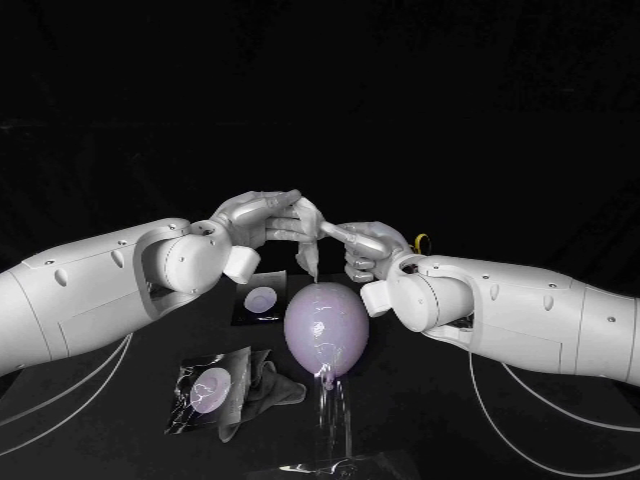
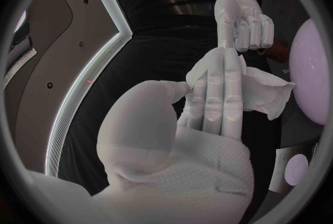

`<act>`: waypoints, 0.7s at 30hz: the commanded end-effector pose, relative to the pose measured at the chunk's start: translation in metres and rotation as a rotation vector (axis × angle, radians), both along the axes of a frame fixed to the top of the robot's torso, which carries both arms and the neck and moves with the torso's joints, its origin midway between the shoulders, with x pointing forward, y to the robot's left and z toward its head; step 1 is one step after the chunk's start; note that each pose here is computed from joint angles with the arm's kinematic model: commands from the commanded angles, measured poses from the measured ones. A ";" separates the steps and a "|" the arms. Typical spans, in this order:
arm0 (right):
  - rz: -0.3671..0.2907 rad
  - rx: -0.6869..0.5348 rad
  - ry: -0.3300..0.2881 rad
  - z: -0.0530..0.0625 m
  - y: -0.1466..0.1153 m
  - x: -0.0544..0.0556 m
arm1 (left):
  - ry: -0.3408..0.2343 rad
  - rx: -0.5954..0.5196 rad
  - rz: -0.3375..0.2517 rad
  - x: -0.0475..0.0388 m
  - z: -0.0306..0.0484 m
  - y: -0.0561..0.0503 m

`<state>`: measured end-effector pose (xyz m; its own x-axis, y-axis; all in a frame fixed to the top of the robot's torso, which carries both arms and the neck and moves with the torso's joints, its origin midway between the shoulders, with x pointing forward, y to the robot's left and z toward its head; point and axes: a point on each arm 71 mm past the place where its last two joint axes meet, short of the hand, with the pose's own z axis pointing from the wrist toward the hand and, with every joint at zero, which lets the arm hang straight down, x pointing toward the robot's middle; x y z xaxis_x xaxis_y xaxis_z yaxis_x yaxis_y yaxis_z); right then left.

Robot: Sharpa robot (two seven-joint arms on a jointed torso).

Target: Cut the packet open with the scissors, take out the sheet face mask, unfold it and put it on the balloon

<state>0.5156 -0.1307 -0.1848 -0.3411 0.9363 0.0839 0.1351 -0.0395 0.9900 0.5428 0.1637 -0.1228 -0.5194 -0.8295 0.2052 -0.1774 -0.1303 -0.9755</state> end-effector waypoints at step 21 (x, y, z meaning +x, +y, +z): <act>-0.067 -0.010 -0.089 0.010 -0.002 -0.002 | -0.020 -0.013 -0.002 0.0007 0.0029 0.001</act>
<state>0.5137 -0.1308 -0.1785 -0.3075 0.9489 0.0710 0.0916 -0.0448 0.9948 0.5435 0.1655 -0.1228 -0.5158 -0.8321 0.2039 -0.1736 -0.1315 -0.9760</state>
